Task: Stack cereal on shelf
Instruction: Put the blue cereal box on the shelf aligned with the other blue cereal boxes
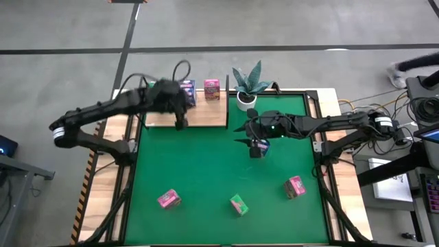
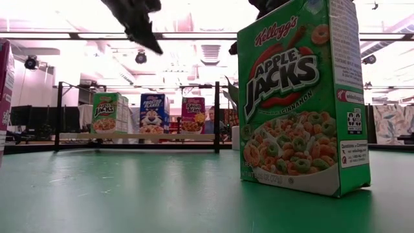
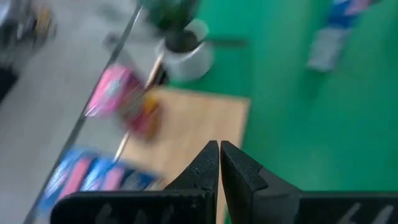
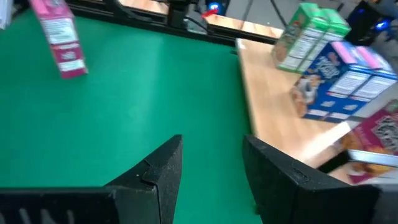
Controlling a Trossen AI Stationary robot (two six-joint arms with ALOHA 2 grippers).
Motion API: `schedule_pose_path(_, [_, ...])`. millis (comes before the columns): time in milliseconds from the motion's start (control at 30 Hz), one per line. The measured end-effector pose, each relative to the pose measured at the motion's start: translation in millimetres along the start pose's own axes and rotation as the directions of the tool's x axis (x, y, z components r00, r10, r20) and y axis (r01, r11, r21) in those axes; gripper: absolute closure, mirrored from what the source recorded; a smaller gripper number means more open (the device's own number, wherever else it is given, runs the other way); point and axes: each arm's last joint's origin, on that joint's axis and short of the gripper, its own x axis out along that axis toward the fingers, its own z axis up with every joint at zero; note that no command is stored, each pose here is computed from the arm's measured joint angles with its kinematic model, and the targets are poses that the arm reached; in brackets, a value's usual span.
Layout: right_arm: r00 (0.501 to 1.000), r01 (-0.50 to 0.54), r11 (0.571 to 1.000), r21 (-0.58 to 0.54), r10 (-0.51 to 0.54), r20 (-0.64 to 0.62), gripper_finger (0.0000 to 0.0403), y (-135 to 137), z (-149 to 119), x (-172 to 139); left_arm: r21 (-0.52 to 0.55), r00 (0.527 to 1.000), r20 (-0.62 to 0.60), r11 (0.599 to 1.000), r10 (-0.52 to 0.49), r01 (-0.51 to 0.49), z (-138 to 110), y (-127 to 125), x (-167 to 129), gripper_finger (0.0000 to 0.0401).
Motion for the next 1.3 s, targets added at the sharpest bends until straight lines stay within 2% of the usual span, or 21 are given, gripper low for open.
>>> schedule_pose_path(100, [1.000, -0.008, 0.999, 0.035, 0.008, -0.012, 0.0248, 10, 2, -2, 0.062, 0.988, 0.141, 0.997, -0.062, 0.054, -4, -27, -9, 0.0401])
schedule_pose_path(200, [0.996, 0.036, 0.997, 0.065, -0.030, -0.082, 0.0248, 18, 4, -5, 0.122, 0.958, 0.261, 0.988, -0.120, 0.091, -11, -48, -17, 0.0401])
schedule_pose_path(300, [0.981, 0.082, 0.992, 0.098, -0.063, -0.186, 0.0248, 22, 8, -11, 0.166, 0.927, 0.338, 0.980, -0.164, 0.112, -19, -61, -23, 0.0401])
schedule_pose_path(400, [0.953, 0.094, 0.987, 0.134, -0.050, -0.300, 0.0248, 25, 9, -16, 0.183, 0.903, 0.387, 0.976, -0.184, 0.121, -25, -67, -28, 0.0401])
schedule_pose_path(667, [0.868, 0.146, 0.963, 0.225, -0.016, -0.496, 0.0238, 26, 5, -31, 0.177, 0.893, 0.412, 0.978, -0.179, 0.114, -34, -68, -28, 0.0401])
schedule_pose_path(1000, [0.775, 0.169, 0.962, 0.214, 0.004, -0.632, 0.0160, 29, -12, -39, 0.180, 0.895, 0.409, 0.977, -0.178, 0.111, -33, -69, -25, 0.0401])
schedule_pose_path(1300, [0.753, 0.204, 0.957, 0.204, -0.020, -0.658, 0.0136, 30, -21, -39, 0.184, 0.895, 0.409, 0.977, -0.177, 0.109, -33, -69, -25, 0.0401])
